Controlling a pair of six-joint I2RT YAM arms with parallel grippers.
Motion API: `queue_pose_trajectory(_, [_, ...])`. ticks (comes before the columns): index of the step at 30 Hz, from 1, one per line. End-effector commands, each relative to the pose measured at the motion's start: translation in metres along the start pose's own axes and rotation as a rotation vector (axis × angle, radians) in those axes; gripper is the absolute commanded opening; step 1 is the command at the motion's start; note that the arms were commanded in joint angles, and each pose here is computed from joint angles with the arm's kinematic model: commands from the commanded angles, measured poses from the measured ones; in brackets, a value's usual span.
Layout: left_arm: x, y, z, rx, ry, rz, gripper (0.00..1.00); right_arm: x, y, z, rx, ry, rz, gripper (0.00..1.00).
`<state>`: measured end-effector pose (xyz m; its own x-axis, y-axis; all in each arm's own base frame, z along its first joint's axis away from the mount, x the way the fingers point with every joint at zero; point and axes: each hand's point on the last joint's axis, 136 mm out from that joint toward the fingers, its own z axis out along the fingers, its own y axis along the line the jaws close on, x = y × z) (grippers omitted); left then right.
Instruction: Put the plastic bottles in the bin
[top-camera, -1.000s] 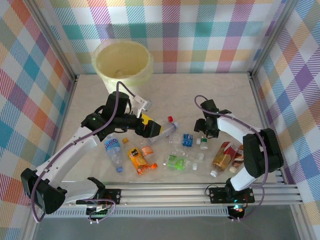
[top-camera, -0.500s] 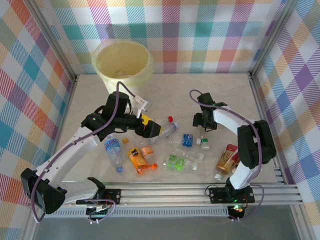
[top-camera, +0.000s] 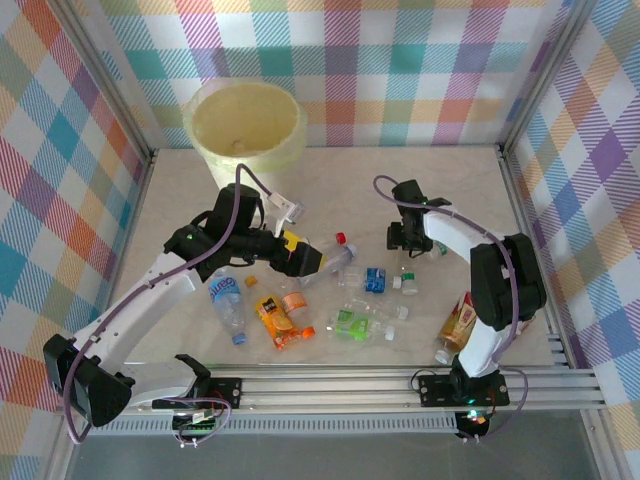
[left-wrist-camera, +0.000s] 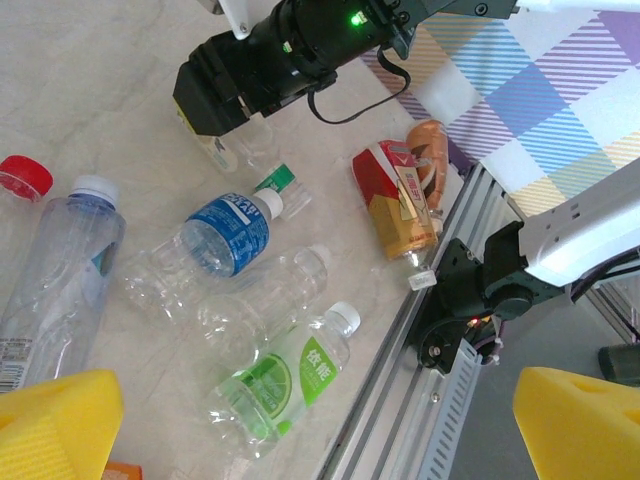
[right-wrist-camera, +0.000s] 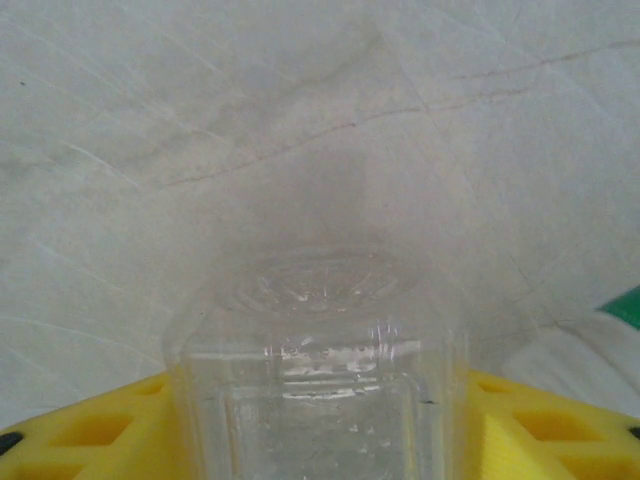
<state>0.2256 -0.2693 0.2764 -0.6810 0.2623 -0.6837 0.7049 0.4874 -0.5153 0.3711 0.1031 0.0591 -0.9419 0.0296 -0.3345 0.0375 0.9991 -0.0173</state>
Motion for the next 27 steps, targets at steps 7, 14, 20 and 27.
queue_pose_trajectory(7, [-0.005,-0.008,-0.001,0.021,-0.009,0.017,1.0,-0.034,-0.002,-0.029,0.012,-0.097,-0.048,0.56])
queue_pose_trajectory(14, [-0.013,0.002,0.006,-0.016,-0.048,-0.077,0.99,-0.052,0.016,-0.076,-0.124,-0.191,-0.019,0.56])
queue_pose_trajectory(20, [-0.022,0.001,0.019,-0.019,-0.128,-0.154,0.99,-0.059,0.034,-0.118,-0.279,-0.252,0.035,0.56])
queue_pose_trajectory(27, [-0.031,-0.008,0.049,0.045,-0.188,-0.22,0.99,-0.058,0.057,-0.163,-0.483,-0.299,0.075,0.56])
